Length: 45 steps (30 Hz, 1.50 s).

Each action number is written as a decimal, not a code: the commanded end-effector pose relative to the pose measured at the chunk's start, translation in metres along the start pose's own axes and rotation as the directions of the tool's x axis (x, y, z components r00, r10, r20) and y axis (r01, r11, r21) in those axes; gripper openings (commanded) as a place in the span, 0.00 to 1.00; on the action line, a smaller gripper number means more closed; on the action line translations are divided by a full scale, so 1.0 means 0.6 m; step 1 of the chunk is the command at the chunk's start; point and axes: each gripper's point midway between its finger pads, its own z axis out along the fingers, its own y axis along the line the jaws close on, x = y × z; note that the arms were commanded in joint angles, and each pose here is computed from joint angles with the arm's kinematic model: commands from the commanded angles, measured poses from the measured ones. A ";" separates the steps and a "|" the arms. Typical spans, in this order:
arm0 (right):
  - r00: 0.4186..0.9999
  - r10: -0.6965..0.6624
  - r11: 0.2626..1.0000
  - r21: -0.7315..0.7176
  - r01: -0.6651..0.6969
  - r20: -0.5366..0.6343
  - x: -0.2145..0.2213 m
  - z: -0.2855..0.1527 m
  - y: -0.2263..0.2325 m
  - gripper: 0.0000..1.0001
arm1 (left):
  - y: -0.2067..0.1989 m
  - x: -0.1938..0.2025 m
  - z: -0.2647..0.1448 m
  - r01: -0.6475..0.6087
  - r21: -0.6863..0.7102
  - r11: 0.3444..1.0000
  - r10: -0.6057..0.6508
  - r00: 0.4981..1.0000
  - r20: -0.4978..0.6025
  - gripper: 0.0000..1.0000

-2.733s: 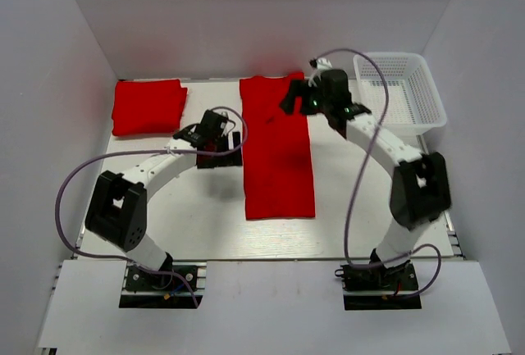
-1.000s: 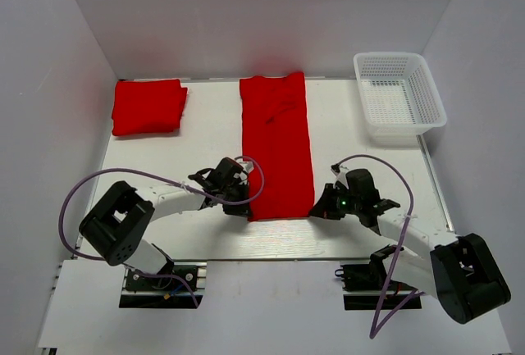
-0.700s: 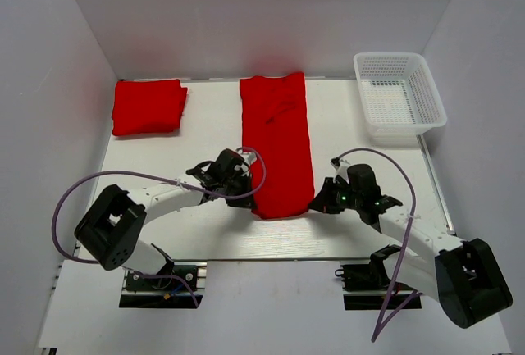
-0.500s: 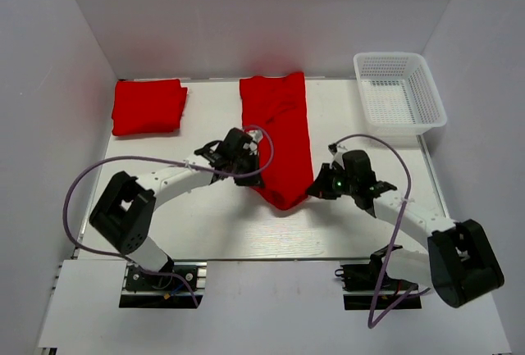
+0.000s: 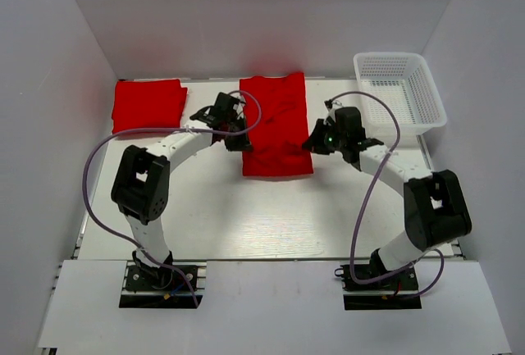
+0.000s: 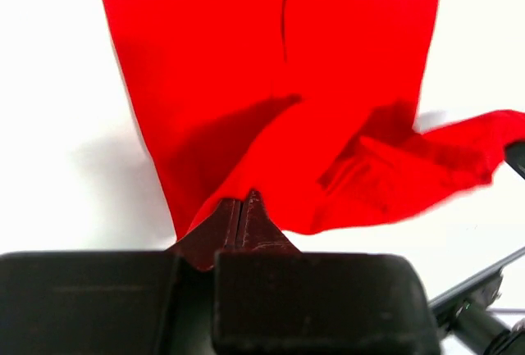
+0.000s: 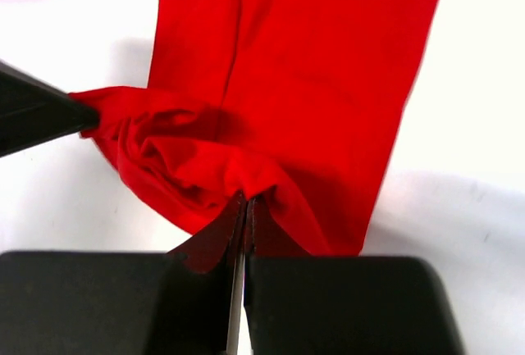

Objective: Fold and stack the t-shirts
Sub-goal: Fold the folded rectangular tshirt in 1/3 of the way

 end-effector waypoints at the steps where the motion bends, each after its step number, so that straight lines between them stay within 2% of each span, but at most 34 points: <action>1: 0.997 -0.028 1.000 -0.001 0.028 0.069 -0.066 0.015 -0.005 0.00 | -0.013 -0.068 -0.014 -0.033 0.028 0.999 0.030 0.995 0.096 0.00; 4: 0.997 -0.031 0.999 -0.004 0.032 0.072 -0.092 0.031 -0.012 0.00 | -0.018 -0.117 -0.011 -0.050 0.035 0.998 0.044 0.989 0.142 0.00; 15: 0.996 -0.044 0.999 0.007 0.043 0.073 -0.152 0.073 -0.047 0.00 | 0.015 -0.174 0.018 -0.048 0.037 0.998 0.041 0.983 0.180 0.00; 22: 0.997 -0.038 0.999 -0.003 0.038 0.072 -0.165 0.102 -0.065 0.00 | 0.039 -0.183 0.041 -0.030 0.045 0.999 0.021 0.983 0.180 0.00; 27: 0.997 -0.029 0.999 -0.035 0.031 0.069 -0.167 0.116 -0.072 0.00 | 0.031 -0.208 0.043 -0.049 0.083 0.995 0.028 0.972 0.232 0.00; 31: 0.994 -0.040 0.998 -0.045 0.045 0.105 -0.185 0.122 -0.073 0.00 | 0.023 -0.216 0.057 -0.077 0.110 0.991 0.050 0.971 0.232 0.00; 36: 0.995 -0.041 0.997 -0.057 0.046 0.096 -0.184 0.141 -0.082 0.00 | 0.023 -0.220 0.076 -0.094 0.126 0.988 0.063 0.971 0.232 0.00; 43: 0.994 -0.045 0.997 -0.062 0.052 0.104 -0.190 0.160 -0.096 0.00 | 0.038 -0.234 0.087 -0.076 0.080 0.994 0.052 0.963 0.266 0.00; 44: 0.993 -0.047 0.997 -0.059 0.053 0.106 -0.193 0.167 -0.098 0.02 | 0.032 -0.251 0.079 -0.080 0.075 0.994 0.055 0.955 0.293 0.05; 45: 0.993 -0.044 0.997 -0.053 0.050 0.108 -0.195 0.171 -0.105 0.13 | 0.041 -0.244 0.086 -0.067 0.056 0.996 0.050 0.961 0.271 0.15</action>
